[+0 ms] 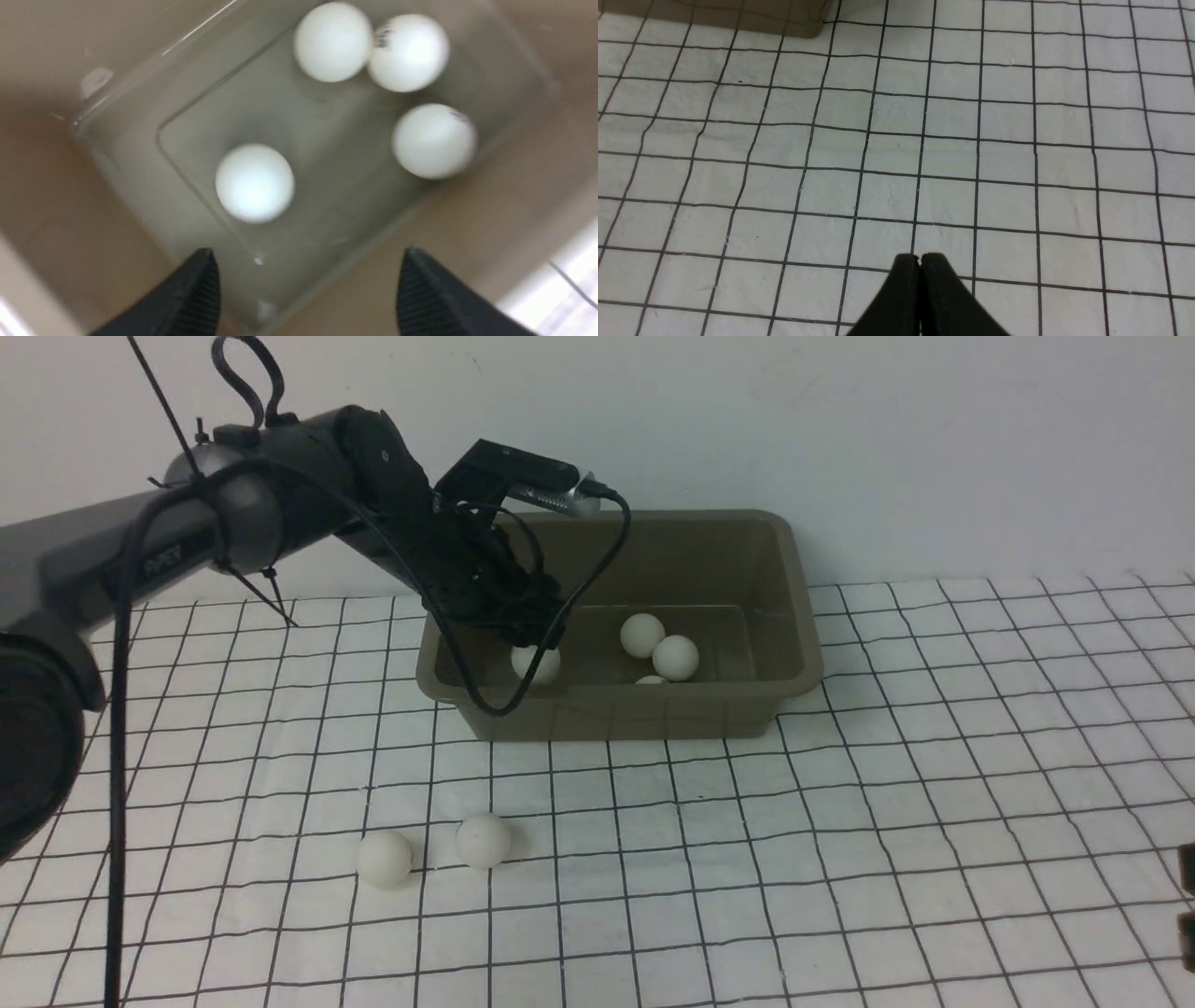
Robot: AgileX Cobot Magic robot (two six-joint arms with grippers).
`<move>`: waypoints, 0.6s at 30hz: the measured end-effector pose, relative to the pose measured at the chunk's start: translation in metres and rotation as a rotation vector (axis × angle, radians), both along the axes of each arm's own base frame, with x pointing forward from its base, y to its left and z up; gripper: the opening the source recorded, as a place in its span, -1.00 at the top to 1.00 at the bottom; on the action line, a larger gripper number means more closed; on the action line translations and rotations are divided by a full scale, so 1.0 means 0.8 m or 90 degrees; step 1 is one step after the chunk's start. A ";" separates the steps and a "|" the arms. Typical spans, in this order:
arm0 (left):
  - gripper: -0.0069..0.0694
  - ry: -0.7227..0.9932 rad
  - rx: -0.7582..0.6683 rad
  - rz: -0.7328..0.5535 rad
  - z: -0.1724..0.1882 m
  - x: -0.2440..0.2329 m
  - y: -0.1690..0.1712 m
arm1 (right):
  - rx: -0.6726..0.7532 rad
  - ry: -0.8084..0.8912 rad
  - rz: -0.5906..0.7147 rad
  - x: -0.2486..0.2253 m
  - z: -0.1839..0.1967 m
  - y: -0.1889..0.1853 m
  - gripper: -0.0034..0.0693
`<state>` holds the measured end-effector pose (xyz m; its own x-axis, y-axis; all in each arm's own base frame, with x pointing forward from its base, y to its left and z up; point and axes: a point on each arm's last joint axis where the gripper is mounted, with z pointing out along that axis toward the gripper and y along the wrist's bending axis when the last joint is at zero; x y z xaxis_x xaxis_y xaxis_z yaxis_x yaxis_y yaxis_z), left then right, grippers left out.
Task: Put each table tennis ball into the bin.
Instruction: Use the left arm to put the table tennis ball into the box, then use the left arm to clamp the table tennis ball closest to it
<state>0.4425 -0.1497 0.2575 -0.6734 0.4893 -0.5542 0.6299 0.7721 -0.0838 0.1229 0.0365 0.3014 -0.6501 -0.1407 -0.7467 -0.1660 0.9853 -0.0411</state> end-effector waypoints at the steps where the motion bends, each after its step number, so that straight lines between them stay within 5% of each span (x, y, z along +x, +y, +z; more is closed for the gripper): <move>1: -0.32 -0.003 0.003 -0.008 0.015 -0.006 0.002 | -0.002 -0.001 0.000 0.000 0.000 0.000 0.95; 10: -0.16 0.047 0.070 0.025 0.103 -0.069 0.049 | -0.015 -0.007 0.000 0.001 0.001 -0.002 0.95; 18: -0.16 0.207 0.116 0.036 0.024 -0.121 0.068 | -0.019 -0.007 0.000 0.001 0.000 -0.002 0.95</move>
<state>0.3459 -0.0953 0.2766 -0.8283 0.5177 -0.2142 0.5495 0.8253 -0.1300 0.1237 0.0348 0.3012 -0.6418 -0.1623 -0.7495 -0.1651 0.9837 -0.0716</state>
